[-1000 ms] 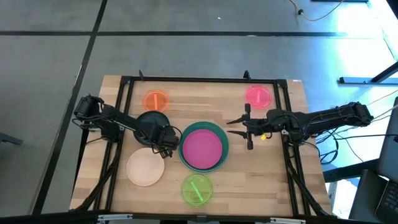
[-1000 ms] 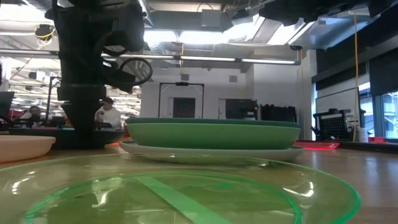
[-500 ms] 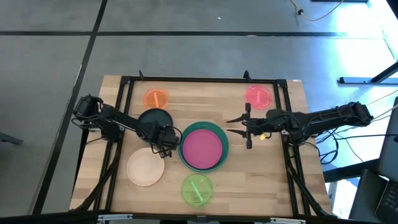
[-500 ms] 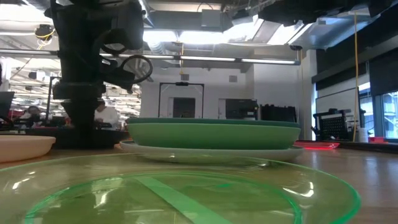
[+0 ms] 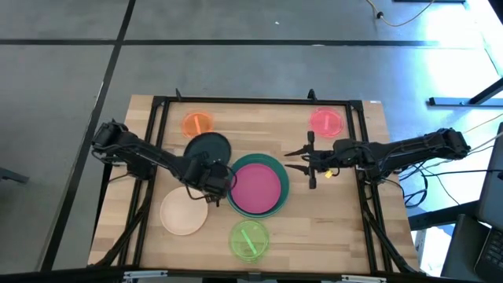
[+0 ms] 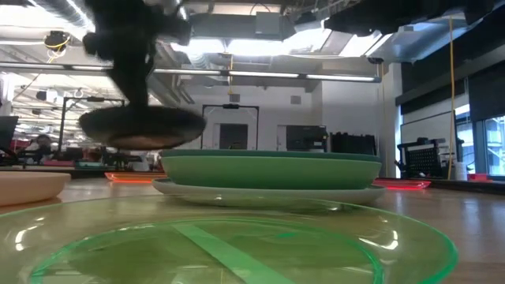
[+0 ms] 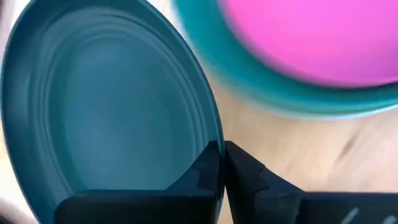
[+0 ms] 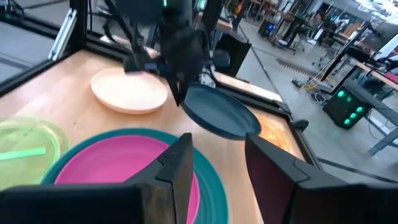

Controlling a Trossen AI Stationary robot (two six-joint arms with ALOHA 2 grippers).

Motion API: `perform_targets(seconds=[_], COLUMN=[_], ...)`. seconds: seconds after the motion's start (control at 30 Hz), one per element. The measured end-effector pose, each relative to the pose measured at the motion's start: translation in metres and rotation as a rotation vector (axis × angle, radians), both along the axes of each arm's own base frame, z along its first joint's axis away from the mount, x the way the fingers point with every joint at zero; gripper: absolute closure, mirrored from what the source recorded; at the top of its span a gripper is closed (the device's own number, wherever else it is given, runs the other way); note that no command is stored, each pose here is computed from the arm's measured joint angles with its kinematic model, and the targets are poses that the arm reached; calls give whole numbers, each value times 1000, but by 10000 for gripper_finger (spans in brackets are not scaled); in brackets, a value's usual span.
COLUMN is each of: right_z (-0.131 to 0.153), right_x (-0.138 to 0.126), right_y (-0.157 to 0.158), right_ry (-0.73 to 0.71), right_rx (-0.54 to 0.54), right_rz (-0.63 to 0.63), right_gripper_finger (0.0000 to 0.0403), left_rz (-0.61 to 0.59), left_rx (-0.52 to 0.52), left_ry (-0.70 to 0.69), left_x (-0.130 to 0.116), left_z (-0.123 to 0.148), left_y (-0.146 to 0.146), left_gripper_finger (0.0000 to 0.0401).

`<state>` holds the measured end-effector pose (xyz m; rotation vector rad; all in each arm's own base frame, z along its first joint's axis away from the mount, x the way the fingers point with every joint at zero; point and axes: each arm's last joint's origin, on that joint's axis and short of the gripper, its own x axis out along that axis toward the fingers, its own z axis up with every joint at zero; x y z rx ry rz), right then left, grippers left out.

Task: Stack plastic plates
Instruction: Stack the dark blue plate on the pink plate

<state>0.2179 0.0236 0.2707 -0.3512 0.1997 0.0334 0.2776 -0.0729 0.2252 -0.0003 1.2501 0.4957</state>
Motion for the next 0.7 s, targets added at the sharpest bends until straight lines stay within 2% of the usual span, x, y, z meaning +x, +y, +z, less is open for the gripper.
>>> perform_targets(seconds=[0.13, 0.33, 0.53, 0.7], right_z=[1, 0, 0, 0], right_x=[0, 0, 0, 0], right_y=[0, 0, 0, 0], right_ry=[-7, -5, -5, -4], right_rx=[-2, -3, -3, -3], right_rz=[0, 1, 1, 0], right_gripper_finger=[265, 265, 265, 265], left_rz=[-115, -341, -523, -610], left_rx=[31, 44, 30, 16], left_ry=[-91, -256, -340, -331], left_x=[10, 25, 41, 55], left_z=[21, 33, 27, 10], left_y=[-15, -40, -60, -67], left_gripper_finger=[393, 393, 393, 393])
